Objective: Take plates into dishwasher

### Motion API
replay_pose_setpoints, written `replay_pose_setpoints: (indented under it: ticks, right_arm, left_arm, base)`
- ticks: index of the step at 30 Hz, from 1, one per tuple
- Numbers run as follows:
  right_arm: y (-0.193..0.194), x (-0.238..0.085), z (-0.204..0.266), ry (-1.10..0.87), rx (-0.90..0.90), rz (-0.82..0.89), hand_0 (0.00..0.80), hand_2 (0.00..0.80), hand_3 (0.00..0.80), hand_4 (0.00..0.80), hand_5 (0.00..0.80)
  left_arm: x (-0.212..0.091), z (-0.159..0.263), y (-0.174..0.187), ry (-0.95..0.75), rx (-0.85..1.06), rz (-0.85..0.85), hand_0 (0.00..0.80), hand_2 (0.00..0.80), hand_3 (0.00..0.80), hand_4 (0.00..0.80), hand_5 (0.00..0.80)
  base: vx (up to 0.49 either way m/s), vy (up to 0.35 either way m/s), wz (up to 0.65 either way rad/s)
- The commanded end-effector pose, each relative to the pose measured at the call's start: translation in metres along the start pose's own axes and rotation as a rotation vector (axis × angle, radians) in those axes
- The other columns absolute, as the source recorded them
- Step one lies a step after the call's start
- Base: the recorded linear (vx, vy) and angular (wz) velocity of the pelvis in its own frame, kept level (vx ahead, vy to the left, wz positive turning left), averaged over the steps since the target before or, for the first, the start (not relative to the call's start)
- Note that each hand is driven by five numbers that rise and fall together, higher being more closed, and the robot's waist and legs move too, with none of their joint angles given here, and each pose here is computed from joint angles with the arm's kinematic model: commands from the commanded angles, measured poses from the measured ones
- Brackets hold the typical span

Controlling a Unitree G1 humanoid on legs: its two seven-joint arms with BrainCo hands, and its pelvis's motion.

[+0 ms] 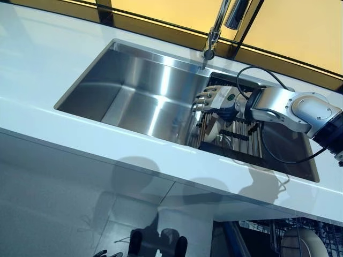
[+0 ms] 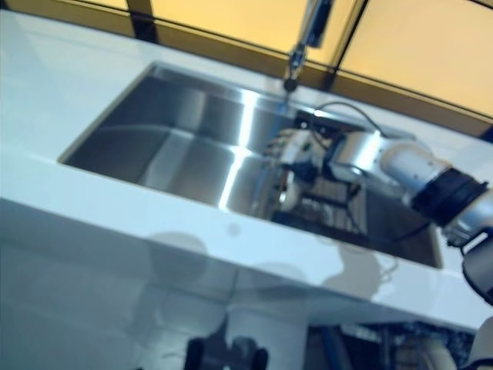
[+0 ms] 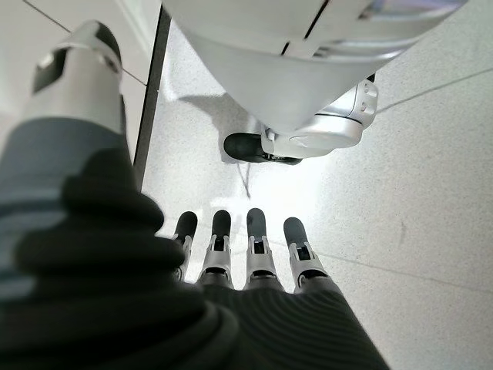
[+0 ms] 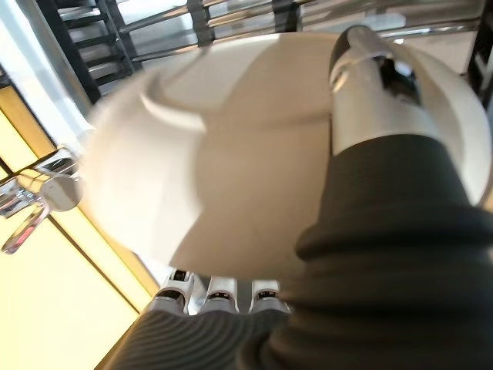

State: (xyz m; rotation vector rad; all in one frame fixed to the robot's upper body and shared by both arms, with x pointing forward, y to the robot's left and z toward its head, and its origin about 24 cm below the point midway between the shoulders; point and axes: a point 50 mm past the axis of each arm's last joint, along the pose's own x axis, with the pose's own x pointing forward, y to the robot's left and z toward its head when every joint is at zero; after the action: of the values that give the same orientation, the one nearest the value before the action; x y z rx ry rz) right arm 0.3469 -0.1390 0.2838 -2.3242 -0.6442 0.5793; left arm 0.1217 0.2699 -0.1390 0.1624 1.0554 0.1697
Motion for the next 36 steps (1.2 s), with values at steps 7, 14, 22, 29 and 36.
replay_pose_setpoints:
  ticks: [7, 14, 22, 29, 36]
  right_arm:
    - [-0.018, -0.007, -0.023, 0.089, -0.171, -0.026, 0.800, 0.800, 0.800, 0.800, 0.800]
    - [-0.019, -0.010, -0.028, 0.113, -0.154, -0.026, 0.800, 0.800, 0.800, 0.800, 0.800]
    - [-0.014, -0.014, -0.035, 0.151, -0.147, -0.004, 0.800, 0.800, 0.800, 0.800, 0.800]
    - [-0.009, -0.017, -0.039, 0.175, -0.131, 0.008, 0.800, 0.800, 0.800, 0.800, 0.800]
    - [-0.007, -0.022, -0.047, 0.218, -0.127, 0.009, 0.800, 0.800, 0.800, 0.800, 0.800]
  left_arm:
    - [0.001, 0.012, 0.009, -0.057, -0.058, 0.025, 0.000, 0.000, 0.000, 0.000, 0.000]
    - [0.001, 0.013, 0.008, -0.055, -0.050, 0.024, 0.000, 0.000, 0.000, 0.000, 0.000]
    - [0.001, 0.009, 0.009, -0.041, -0.045, 0.023, 0.000, 0.000, 0.000, 0.000, 0.000]
    - [0.000, 0.005, 0.008, -0.027, -0.040, 0.024, 0.000, 0.000, 0.000, 0.000, 0.000]
    - [0.000, 0.001, 0.006, -0.016, -0.038, 0.023, 0.000, 0.000, 0.000, 0.000, 0.000]
  base:
    - [-0.025, -0.003, 0.00]
    - [0.000, 0.000, 0.00]
    - [0.000, 0.000, 0.00]
    - [0.000, 0.000, 0.00]
    - [0.008, 0.013, -0.03]
